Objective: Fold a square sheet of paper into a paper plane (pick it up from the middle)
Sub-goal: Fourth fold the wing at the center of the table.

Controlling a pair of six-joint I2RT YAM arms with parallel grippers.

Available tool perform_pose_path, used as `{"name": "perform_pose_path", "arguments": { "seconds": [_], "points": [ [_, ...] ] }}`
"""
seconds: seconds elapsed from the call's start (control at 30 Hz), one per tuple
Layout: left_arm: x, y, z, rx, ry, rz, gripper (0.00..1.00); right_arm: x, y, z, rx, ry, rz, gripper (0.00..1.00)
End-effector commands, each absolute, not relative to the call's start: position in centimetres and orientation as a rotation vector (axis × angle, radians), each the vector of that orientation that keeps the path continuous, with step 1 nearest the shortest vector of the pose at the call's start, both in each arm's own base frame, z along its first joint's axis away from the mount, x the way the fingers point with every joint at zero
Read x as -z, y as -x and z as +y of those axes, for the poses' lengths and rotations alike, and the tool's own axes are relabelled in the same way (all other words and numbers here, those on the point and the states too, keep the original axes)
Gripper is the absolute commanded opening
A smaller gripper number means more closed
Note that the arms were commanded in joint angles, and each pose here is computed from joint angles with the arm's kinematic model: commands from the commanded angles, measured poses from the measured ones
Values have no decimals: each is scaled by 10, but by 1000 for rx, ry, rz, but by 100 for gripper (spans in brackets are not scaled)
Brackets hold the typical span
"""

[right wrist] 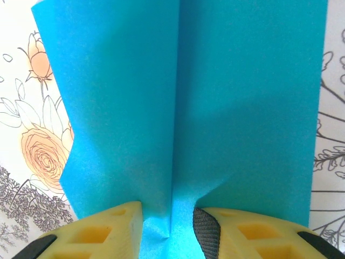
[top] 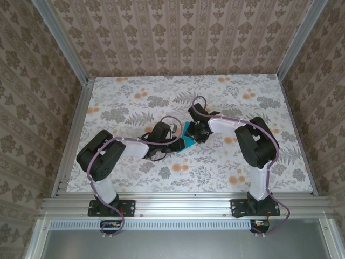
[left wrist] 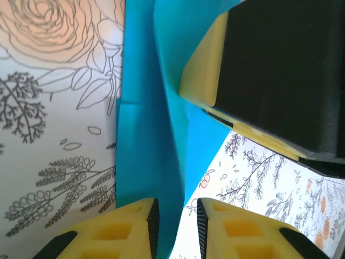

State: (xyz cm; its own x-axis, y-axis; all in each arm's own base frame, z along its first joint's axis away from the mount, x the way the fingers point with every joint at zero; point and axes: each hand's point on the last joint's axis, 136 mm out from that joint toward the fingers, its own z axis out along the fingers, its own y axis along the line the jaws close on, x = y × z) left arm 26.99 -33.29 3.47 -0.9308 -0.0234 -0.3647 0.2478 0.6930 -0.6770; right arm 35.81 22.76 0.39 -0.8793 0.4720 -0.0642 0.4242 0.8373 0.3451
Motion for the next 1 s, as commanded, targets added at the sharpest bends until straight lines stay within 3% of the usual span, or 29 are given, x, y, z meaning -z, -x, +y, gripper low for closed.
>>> {"name": "perform_pose_path", "arguments": {
  "seconds": [0.0,0.43,0.63,0.8,0.97],
  "points": [
    [-44,-281,-338,1052,-240,2514,27,80,-286,140,152,-853,3059,40],
    [-31,-290,-335,981,-270,2531,16,72,-289,146,36,-876,3051,44],
    [-31,-296,-332,1021,-229,2529,7,68,-286,146,18,-843,3065,47],
    [-32,-299,-334,1124,-195,2537,2,55,-303,161,-182,-756,3031,48],
    [-32,-296,-337,1220,-168,2541,0,9,-334,190,-492,-559,2940,49]
  ]
}}
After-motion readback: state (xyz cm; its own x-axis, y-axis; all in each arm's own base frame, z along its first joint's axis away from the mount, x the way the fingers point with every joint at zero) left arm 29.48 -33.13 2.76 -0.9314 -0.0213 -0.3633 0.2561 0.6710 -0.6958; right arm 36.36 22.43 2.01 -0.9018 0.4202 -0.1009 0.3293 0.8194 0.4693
